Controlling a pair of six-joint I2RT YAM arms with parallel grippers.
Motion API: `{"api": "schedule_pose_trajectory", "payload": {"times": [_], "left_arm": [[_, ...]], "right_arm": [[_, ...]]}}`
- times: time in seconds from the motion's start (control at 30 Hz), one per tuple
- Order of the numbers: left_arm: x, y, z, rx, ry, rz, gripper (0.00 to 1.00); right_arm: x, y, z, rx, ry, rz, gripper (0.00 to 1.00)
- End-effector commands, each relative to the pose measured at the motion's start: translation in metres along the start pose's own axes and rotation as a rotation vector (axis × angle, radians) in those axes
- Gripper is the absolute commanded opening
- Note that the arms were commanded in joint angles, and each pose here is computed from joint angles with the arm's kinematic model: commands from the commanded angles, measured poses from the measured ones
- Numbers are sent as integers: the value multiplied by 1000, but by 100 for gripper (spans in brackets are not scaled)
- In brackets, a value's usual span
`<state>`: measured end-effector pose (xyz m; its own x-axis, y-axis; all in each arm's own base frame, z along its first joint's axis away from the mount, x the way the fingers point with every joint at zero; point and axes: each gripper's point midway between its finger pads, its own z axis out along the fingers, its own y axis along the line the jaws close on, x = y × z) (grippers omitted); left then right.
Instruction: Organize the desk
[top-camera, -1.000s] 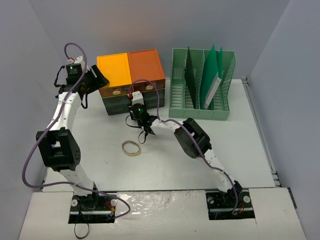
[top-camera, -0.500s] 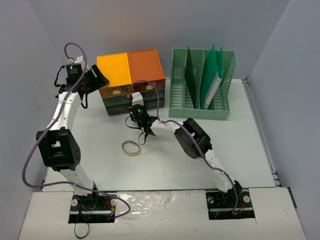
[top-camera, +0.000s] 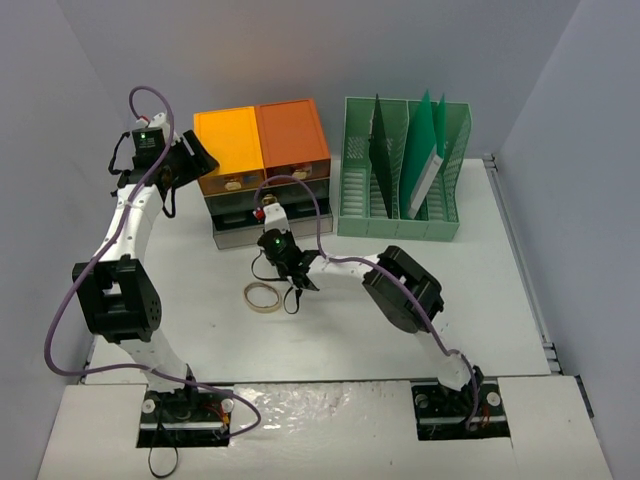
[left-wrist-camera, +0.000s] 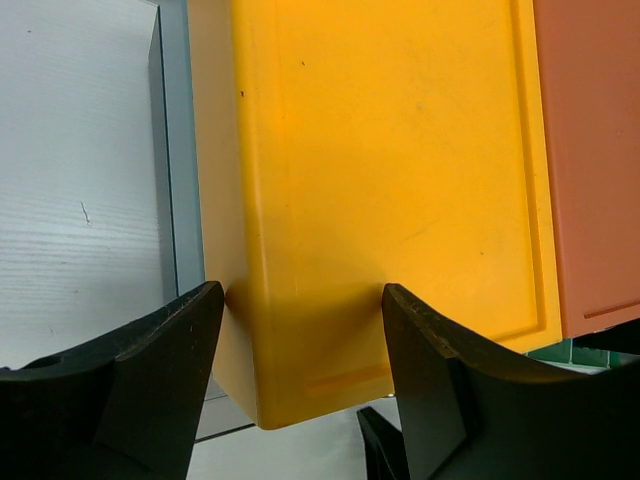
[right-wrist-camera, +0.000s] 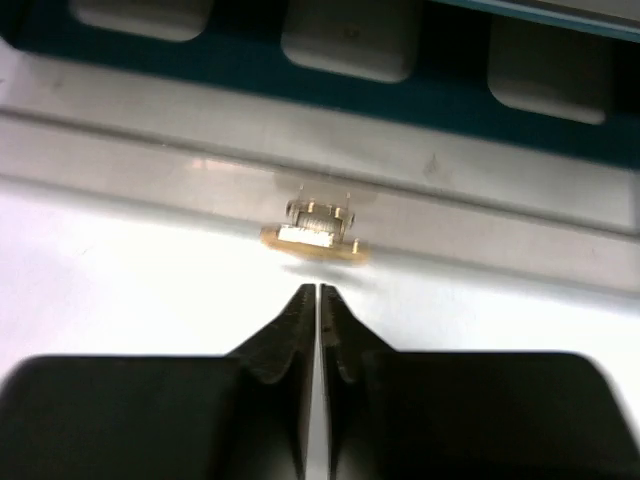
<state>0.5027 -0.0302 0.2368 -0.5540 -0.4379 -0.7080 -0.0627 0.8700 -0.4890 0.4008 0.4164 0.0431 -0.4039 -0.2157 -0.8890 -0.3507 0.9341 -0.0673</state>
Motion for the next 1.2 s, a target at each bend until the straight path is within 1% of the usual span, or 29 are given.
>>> {"api": "schedule_pose_trajectory", "payload": {"times": [0.0,0.23,0.43,0.5,0.57,0.6,0.67,0.7,0.77,0.83,0.97,1.0,1.07,1.17], "left_arm": [[100,56,5,-191,338,7,60],[97,54,4,-190,332,9,60],[98,53,3,-188,334,6,60],[98,53,3,-187,334,6,60],[98,53,4,-186,334,3,60],[97,53,4,-185,333,3,60],[95,51,2,-183,328,6,60],[94,51,2,-186,330,7,60],[92,51,1,-188,325,13,60],[87,50,0,-187,316,18,60],[85,47,1,-183,313,16,60],[84,47,0,-182,313,16,60],[82,46,1,-180,309,14,60],[81,45,0,-179,307,15,60]], "right_arm": [[-72,22,-57,-82,-124,140,0],[-52,25,-70,-82,-62,120,0],[-62,32,-81,-101,-64,109,0],[-64,35,-88,-118,-46,105,0],[-58,39,-94,-149,8,98,0],[-59,41,-97,-158,19,98,4],[-54,44,-108,-191,61,84,17],[-47,48,-113,-226,86,71,27],[-43,54,-122,-275,112,59,37],[-36,55,-130,-306,151,36,41],[-29,57,-140,-349,189,1,41],[-27,61,-144,-382,199,-9,41],[-17,66,-149,-435,236,-47,45],[4,76,-155,-532,309,-125,58]]}}
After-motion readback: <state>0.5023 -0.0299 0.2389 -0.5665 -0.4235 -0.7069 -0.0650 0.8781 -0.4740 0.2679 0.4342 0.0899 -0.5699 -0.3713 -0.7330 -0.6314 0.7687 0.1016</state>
